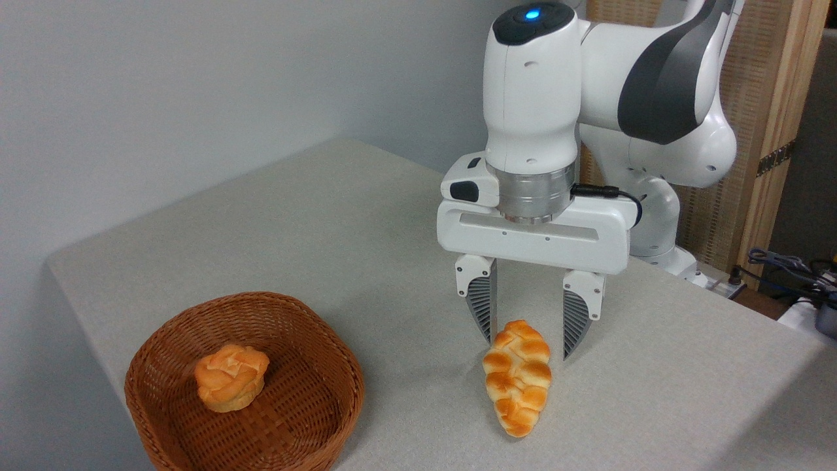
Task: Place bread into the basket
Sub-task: 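Lower the gripper around the braided roll and close on it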
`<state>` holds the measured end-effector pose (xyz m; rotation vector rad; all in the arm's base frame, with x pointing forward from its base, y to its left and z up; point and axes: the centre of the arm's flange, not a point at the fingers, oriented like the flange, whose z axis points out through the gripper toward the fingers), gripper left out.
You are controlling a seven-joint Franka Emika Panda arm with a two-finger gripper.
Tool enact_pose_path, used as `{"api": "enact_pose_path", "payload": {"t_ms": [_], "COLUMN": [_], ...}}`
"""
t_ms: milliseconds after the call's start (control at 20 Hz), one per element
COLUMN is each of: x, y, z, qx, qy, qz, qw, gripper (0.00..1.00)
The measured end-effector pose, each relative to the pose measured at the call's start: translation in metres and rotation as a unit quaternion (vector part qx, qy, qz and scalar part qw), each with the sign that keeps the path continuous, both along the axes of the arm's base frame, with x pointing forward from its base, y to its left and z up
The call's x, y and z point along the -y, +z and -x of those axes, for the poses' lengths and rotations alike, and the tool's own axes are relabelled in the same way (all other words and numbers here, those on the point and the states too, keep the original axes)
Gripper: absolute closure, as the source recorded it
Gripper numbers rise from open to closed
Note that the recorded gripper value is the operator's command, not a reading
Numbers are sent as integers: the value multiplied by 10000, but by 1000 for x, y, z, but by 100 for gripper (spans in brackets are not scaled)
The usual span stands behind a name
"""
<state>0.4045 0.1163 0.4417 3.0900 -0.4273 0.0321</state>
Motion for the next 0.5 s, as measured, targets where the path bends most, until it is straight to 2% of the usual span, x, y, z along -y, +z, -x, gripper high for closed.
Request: {"api": "enact_pose_path", "payload": {"t_ms": [500], "x": [4], "y": [-7], "z": [0], "qx": [67], "qy": [-37], "qz": [-6], "qw": [10000], "gripper": [0]}}
